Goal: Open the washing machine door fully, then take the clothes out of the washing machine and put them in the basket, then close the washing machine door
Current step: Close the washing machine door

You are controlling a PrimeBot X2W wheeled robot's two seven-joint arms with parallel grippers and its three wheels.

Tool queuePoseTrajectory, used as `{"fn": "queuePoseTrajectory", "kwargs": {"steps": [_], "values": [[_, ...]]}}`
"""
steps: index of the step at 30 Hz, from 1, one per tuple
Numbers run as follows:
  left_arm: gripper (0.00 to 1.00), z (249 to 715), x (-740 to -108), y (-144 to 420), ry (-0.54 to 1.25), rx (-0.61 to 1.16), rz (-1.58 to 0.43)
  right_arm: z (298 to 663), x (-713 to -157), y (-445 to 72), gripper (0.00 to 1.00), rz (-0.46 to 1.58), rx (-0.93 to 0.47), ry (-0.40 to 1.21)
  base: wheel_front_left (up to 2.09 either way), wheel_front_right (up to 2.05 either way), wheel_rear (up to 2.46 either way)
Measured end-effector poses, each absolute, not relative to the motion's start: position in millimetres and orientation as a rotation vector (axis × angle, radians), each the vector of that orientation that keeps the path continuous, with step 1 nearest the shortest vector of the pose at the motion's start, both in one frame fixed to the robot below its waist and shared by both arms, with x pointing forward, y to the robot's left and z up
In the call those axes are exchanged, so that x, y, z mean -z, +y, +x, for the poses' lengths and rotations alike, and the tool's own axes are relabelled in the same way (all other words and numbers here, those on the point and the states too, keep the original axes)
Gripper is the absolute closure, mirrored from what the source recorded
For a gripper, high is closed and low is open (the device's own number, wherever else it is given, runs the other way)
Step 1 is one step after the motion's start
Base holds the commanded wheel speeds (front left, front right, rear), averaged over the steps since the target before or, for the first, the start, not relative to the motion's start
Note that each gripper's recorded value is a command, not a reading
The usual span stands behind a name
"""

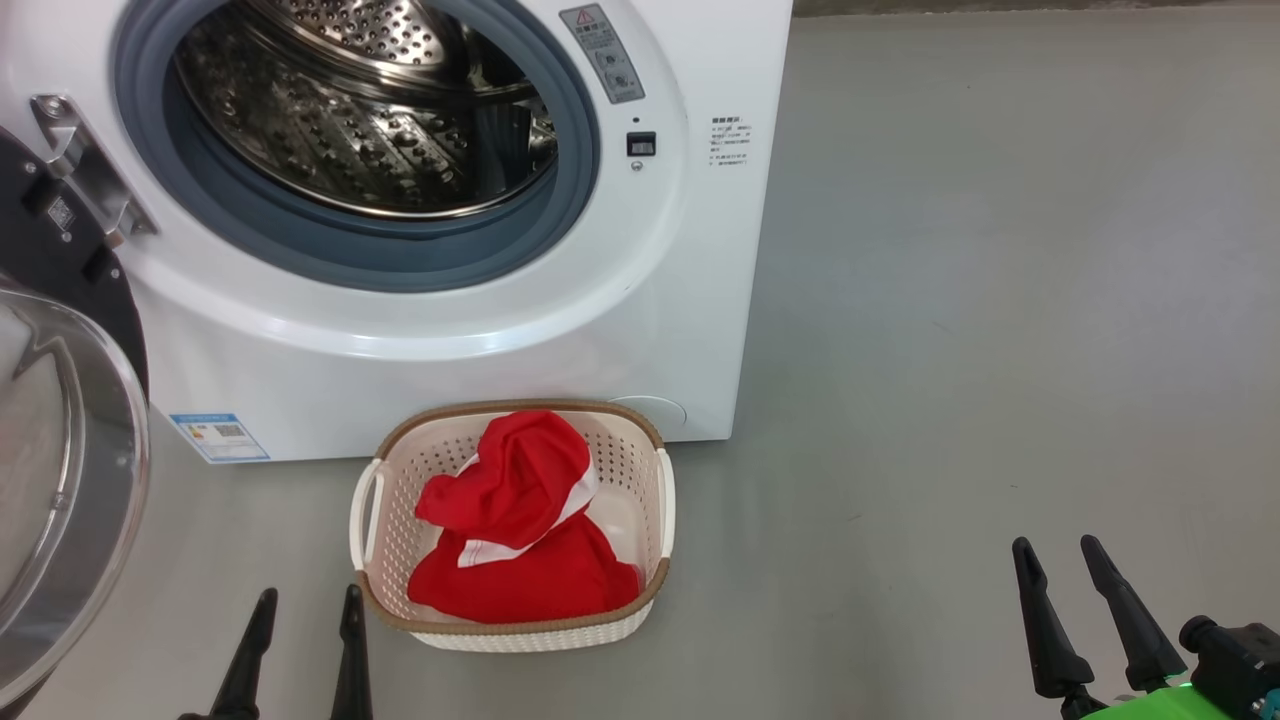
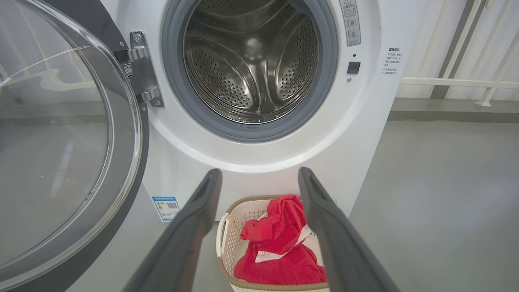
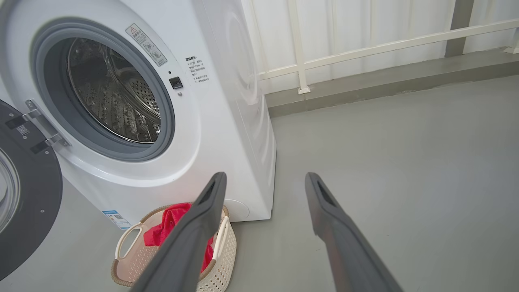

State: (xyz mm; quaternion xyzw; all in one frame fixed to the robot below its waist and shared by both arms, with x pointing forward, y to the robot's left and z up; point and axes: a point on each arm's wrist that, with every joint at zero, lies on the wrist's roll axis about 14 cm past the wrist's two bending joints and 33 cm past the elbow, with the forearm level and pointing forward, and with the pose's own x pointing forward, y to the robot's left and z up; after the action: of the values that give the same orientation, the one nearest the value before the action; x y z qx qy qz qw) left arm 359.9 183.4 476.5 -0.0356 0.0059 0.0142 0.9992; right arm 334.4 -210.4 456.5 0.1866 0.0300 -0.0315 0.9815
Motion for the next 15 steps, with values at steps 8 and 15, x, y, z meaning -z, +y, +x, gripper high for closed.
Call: {"fn": "queuePoseTrajectory", "kwargs": {"steps": [8, 15], "values": [[0.00, 355.1, -474.5, 189.0, 0.018, -0.052, -0.080, 339.1, -456.4, -203.1, 0.00, 0.377, 0.039, 0.064, 0.00, 0.00, 0.00], [0.00, 343.6, -472.5, 202.1, 0.025, -0.113, -0.090, 348.5, -455.3, -180.6, 0.00, 0.376, -0.036, 0.080, 0.00, 0.00, 0.00]]}}
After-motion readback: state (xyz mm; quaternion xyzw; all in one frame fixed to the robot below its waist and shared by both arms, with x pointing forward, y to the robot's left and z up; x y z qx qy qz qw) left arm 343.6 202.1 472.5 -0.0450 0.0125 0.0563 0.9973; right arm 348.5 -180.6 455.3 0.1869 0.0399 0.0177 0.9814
